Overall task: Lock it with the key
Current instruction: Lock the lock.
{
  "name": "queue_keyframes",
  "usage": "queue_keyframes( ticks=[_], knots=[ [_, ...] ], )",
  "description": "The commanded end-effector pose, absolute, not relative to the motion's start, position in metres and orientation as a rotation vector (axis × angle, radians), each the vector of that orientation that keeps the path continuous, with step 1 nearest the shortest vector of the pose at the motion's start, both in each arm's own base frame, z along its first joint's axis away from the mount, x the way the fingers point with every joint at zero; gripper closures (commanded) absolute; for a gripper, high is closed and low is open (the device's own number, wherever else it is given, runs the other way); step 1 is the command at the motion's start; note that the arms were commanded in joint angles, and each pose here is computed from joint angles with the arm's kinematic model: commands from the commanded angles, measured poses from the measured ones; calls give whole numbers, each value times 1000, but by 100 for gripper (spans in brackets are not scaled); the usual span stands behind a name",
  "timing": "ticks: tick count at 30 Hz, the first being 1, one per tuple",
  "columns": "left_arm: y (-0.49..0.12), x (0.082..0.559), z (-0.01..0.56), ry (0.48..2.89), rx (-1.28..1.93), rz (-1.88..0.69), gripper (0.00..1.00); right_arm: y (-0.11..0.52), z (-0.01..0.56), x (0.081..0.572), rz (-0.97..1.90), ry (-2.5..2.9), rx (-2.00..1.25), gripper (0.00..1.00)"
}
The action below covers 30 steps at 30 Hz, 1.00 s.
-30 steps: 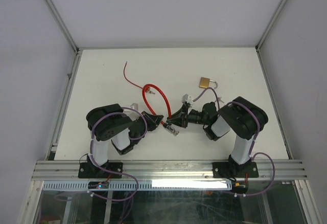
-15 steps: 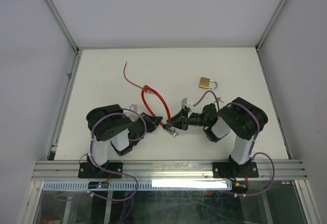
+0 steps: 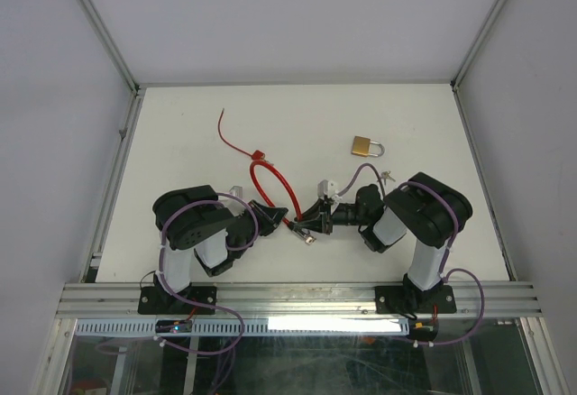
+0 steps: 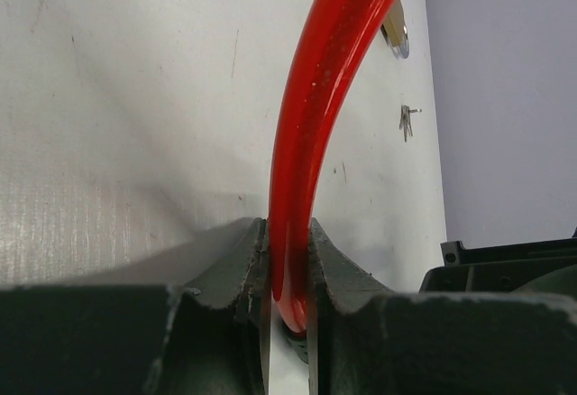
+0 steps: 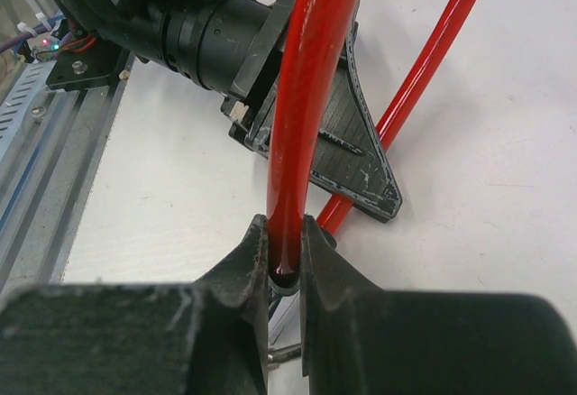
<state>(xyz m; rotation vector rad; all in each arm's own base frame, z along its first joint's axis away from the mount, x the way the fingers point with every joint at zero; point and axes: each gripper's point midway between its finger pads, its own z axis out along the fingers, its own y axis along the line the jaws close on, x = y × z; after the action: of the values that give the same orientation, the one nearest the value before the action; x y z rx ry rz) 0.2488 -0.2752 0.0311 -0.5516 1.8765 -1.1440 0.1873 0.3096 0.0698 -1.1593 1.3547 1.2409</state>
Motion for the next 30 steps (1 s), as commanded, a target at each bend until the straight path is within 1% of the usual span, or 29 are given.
queue_keyframes(
  ticks=[1,4,7,13,18,20,22,30],
  knots=[
    [-274,260,98,1604,-549,-1294,100,307,51,174,1269,1401,-1220,100],
    [-277,259,102,1600,-519,-1299,100,308,50,179,1257,1417,-1213,100],
    [-276,257,107,1591,-496,-1303,87,309,48,182,1246,1424,-1214,100],
    [-274,249,114,1590,-454,-1317,66,310,50,189,1211,1414,-1215,100],
    [-271,243,118,1591,-432,-1330,51,309,53,194,1189,1403,-1211,100],
    [-271,240,118,1599,-424,-1335,48,309,55,196,1180,1400,-1209,100],
    [-272,238,117,1610,-413,-1342,46,308,57,201,1165,1399,-1198,100],
    [-275,225,115,1645,-361,-1385,46,299,63,216,1128,1410,-1161,100]
  ],
)
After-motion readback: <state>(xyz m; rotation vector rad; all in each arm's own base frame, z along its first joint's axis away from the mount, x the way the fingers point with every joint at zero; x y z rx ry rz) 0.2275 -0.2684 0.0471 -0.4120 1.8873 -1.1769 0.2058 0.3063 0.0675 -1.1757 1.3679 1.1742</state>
